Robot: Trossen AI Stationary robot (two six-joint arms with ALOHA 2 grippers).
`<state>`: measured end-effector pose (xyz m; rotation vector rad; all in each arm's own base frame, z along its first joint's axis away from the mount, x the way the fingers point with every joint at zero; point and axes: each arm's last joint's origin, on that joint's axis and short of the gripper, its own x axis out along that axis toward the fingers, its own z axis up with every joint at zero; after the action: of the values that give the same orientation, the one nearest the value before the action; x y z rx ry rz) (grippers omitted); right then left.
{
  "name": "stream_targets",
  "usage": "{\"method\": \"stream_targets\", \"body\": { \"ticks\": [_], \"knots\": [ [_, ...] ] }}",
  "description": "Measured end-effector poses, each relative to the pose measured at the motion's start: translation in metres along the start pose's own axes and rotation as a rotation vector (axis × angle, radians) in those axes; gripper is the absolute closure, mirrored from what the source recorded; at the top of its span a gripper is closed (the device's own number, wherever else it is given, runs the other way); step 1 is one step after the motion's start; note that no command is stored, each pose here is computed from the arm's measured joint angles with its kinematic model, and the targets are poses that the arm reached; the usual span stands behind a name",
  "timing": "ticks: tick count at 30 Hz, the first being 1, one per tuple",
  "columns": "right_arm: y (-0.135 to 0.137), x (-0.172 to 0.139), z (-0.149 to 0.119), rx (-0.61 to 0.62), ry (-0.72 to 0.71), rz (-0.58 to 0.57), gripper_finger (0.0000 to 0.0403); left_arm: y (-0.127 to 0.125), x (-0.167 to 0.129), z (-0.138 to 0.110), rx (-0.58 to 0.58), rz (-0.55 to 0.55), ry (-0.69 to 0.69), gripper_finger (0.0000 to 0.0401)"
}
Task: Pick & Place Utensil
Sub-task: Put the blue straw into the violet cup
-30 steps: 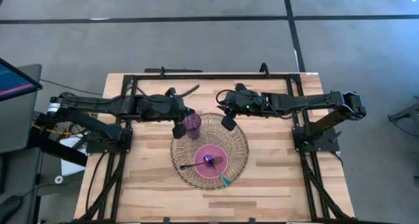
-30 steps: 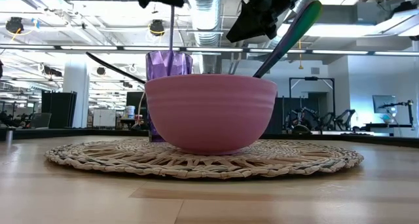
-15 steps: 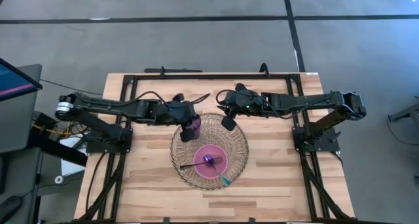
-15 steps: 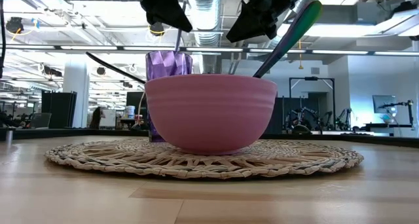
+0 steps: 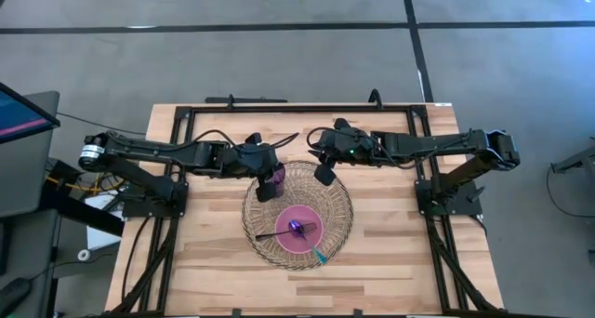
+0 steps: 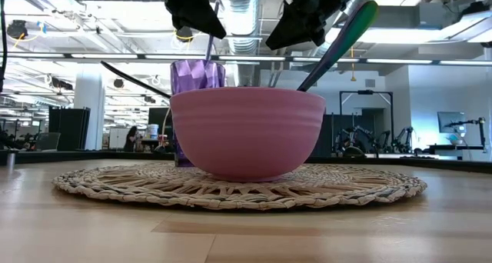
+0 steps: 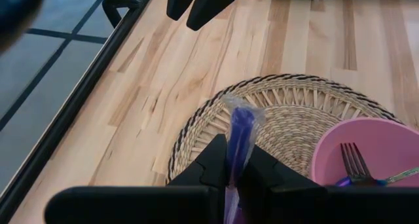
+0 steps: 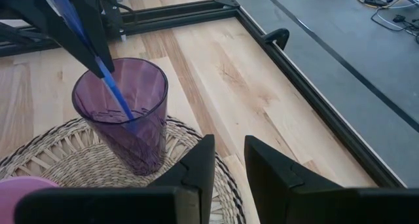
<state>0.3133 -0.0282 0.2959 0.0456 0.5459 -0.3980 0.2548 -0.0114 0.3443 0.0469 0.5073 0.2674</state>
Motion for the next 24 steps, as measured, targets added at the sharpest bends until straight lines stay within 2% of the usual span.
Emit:
{"method": "stream_targets", "body": {
  "ticks": [24],
  "knots": [
    [0.0000, -0.0001, 0.0001, 0.000, 0.000, 0.000, 0.0326, 0.0001, -0.0002, 0.0000, 0.007, 0.000, -0.001, 0.0376]
  ]
}}
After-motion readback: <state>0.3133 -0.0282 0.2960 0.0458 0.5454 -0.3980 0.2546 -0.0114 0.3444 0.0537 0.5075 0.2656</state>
